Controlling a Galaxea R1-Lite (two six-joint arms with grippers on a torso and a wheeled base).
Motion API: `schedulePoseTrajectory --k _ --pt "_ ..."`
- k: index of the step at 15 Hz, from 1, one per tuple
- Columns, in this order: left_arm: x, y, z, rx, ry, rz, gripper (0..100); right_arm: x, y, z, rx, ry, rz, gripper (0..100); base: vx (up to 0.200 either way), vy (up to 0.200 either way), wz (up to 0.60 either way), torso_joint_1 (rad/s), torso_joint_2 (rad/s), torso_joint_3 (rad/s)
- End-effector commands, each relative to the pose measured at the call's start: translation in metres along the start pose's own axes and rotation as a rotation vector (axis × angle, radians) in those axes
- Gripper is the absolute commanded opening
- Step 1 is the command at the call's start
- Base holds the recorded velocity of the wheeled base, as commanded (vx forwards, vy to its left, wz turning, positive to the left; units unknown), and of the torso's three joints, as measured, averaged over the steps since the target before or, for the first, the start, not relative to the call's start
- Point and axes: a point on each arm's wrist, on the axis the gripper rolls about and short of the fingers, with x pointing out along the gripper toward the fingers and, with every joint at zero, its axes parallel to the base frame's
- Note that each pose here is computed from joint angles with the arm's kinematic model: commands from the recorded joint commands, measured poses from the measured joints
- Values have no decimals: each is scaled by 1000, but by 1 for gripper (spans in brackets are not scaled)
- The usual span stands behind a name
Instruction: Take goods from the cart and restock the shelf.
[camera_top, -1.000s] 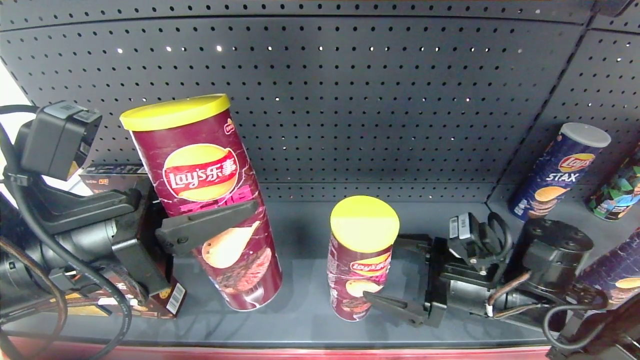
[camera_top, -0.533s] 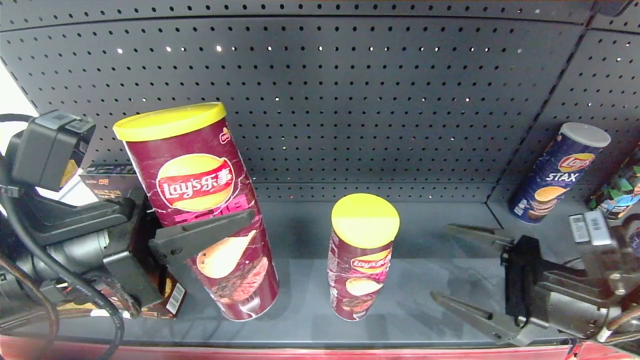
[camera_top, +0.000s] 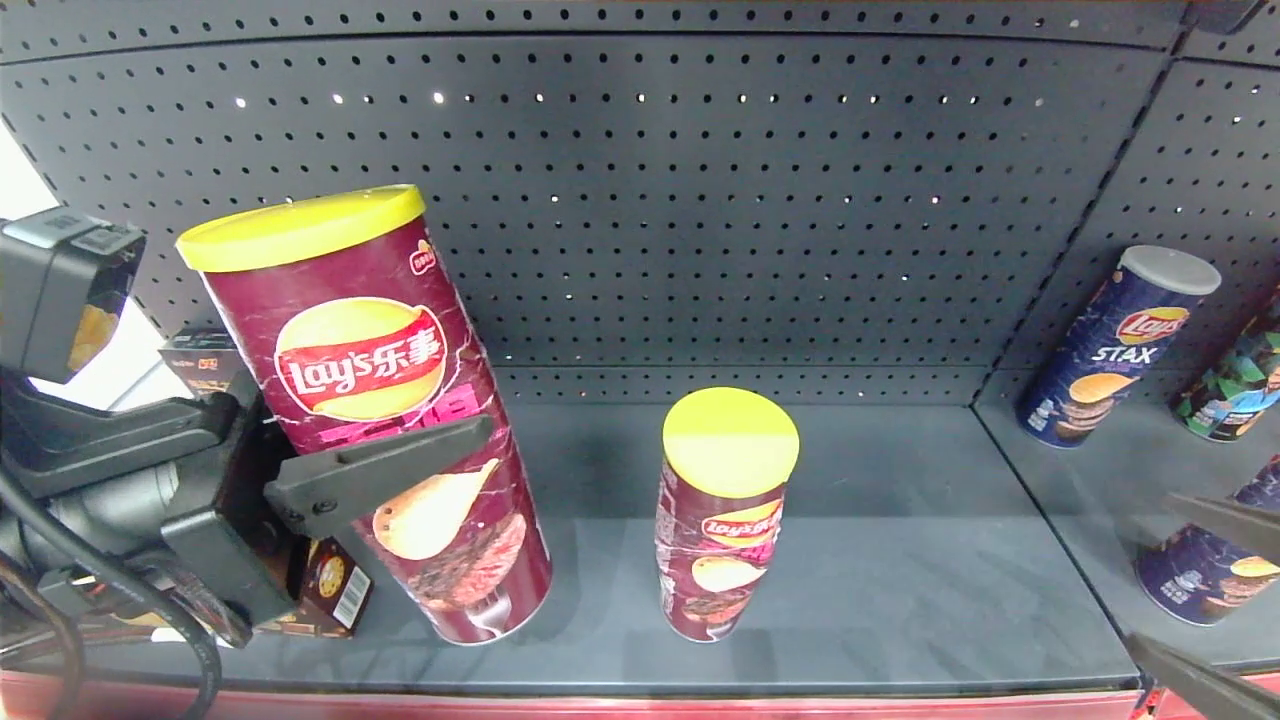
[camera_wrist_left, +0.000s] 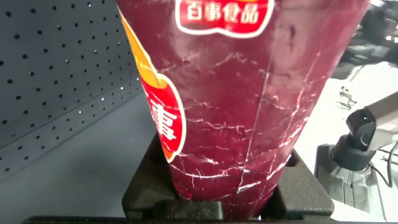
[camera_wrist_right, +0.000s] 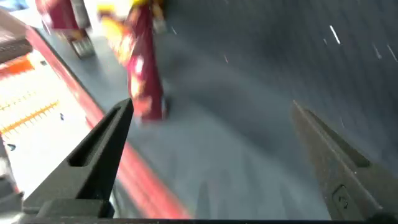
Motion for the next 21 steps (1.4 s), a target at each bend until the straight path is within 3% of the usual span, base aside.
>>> schedulePoseTrajectory --k 1,4,5,7,12,16,18,20,21 --pt "0 -1 2 5 -6 -3 0 -89 58 -33 24 7 -275 100 0 0 0 0 0 0" --pt "-2 -2 1 3 -5 -1 0 -94 59 -60 97 96 -528 100 0 0 0 0 0 0" --pt "-3 -3 1 3 -5 -1 0 -91 58 -81 124 163 -574 100 0 0 0 0 0 0" --pt "-4 -5 0 1 -1 -2 0 -90 55 -95 176 171 -706 100 0 0 0 0 0 0" --pt "-5 -7 0 2 -2 -8 0 -90 56 -95 176 181 -702 100 0 0 0 0 0 0" --pt "-6 -8 7 28 -25 -13 0 -90 56 -95 176 181 -702 100 0 0 0 0 0 0" --pt "-4 -7 14 55 -41 -17 0 -90 56 -95 174 182 -702 100 0 0 0 0 0 0" --pt "8 3 14 102 -14 -17 0 -90 56 -95 176 181 -702 100 0 0 0 0 0 0" --pt "12 18 14 155 21 28 0 -90 56 -95 176 181 -702 100 0 0 0 0 0 0"
